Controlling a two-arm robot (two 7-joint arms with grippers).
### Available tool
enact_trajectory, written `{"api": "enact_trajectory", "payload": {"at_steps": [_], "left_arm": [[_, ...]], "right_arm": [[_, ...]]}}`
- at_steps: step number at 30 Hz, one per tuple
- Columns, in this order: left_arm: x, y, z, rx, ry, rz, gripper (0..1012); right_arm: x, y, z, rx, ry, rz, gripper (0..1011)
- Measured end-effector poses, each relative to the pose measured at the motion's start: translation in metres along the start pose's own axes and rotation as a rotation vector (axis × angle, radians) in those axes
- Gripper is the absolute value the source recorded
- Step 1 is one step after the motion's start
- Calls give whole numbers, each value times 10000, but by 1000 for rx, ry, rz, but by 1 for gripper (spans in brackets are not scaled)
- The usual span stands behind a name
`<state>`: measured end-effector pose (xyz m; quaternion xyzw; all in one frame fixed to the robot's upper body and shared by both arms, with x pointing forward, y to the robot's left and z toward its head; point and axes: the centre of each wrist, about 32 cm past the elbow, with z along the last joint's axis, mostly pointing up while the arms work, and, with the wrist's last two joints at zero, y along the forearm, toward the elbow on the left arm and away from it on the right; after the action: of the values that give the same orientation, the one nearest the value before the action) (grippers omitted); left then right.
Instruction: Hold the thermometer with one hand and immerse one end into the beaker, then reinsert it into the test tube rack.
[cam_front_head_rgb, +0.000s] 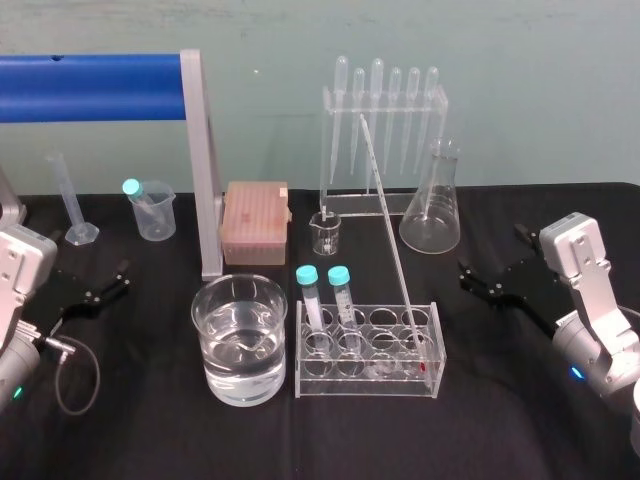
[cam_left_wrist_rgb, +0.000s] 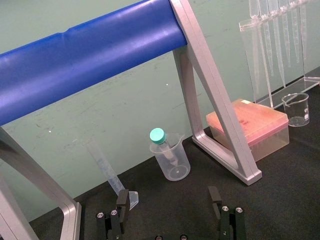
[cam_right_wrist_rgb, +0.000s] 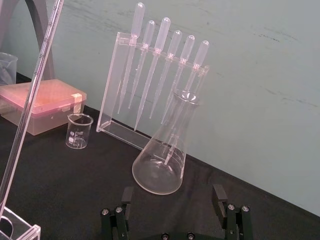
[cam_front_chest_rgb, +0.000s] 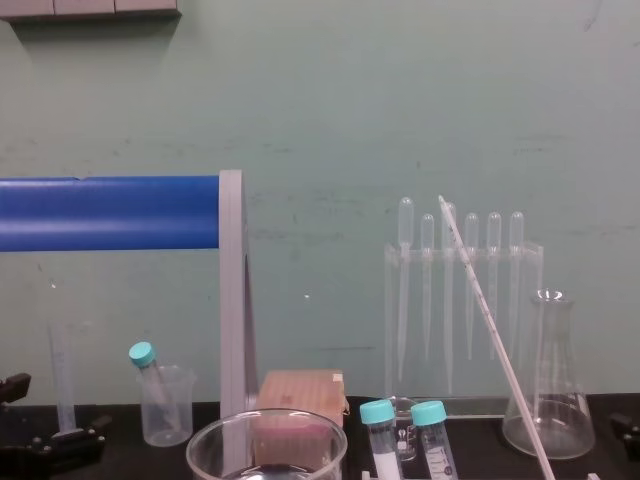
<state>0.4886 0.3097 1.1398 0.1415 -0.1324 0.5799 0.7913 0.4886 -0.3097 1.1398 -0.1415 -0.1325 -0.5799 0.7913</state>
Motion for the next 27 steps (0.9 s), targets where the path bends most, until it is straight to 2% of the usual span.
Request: {"api": "enact_trajectory", "payload": {"at_steps": [27], "left_arm": [[0,0,0,0,0,0,1008]], "right_arm": [[0,0,0,0,0,0,1003]]}}
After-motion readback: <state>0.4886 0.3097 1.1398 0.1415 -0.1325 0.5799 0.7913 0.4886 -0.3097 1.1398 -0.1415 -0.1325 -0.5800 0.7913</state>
